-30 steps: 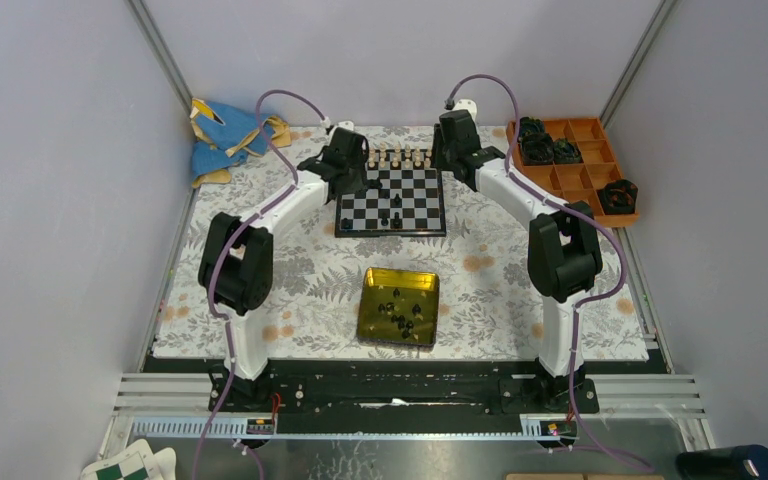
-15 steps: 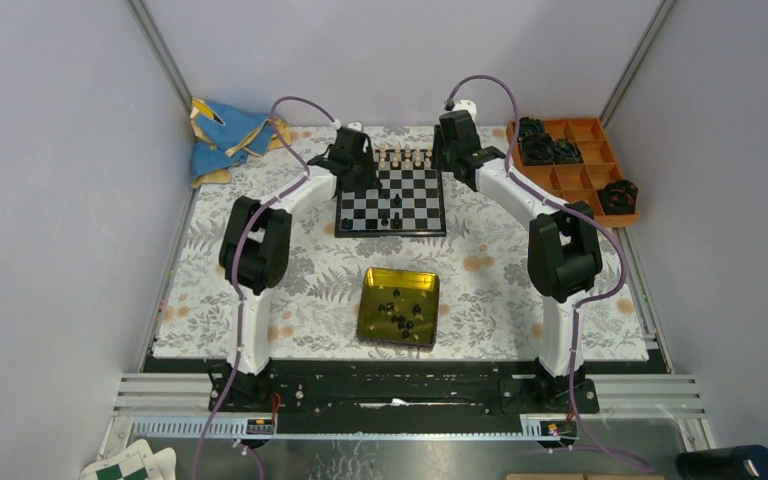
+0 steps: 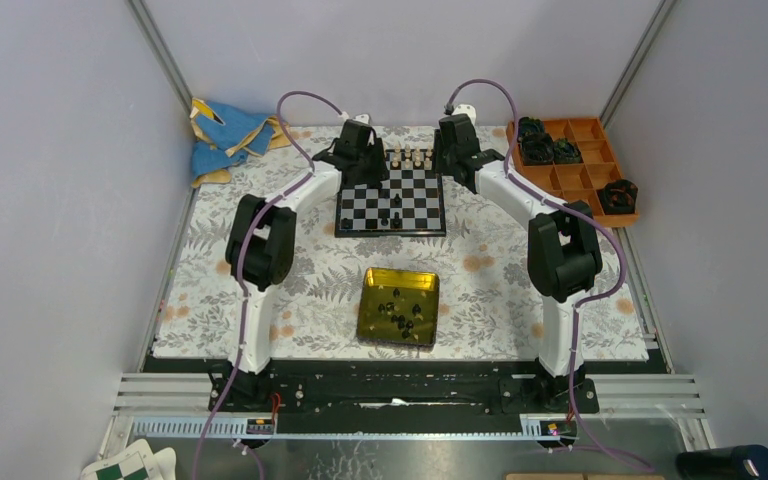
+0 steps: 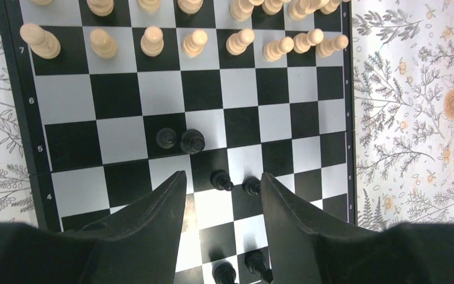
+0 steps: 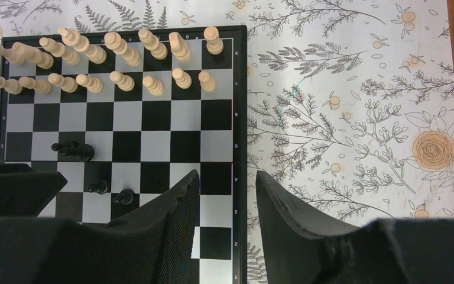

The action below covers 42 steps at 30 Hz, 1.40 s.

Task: Set up the chess pieces on the board
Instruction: Pick up the chess piece from the chessboard.

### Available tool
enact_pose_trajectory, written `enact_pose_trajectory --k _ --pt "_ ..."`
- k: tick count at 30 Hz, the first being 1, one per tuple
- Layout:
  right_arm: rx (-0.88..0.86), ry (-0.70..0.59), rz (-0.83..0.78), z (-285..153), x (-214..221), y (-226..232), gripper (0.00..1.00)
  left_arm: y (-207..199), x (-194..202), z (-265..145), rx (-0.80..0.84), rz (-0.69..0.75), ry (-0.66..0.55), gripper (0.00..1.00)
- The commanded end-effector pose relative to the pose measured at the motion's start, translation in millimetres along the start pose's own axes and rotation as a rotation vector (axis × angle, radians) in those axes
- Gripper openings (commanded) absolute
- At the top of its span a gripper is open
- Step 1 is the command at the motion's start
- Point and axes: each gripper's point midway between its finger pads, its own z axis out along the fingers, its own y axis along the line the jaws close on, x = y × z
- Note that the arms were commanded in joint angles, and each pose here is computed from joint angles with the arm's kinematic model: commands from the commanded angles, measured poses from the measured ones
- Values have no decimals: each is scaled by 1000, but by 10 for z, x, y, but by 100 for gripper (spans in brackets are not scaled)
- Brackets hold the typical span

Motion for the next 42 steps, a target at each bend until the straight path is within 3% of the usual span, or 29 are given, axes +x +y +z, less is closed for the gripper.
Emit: enact_pose_trajectory --k 1,42 --pt "-34 -60 9 -95 -211 48 47 -140 -162 64 42 -19 -47 57" --pt "-32 -56 7 -117 -158 28 46 -53 -171 331 -2 11 -41 56"
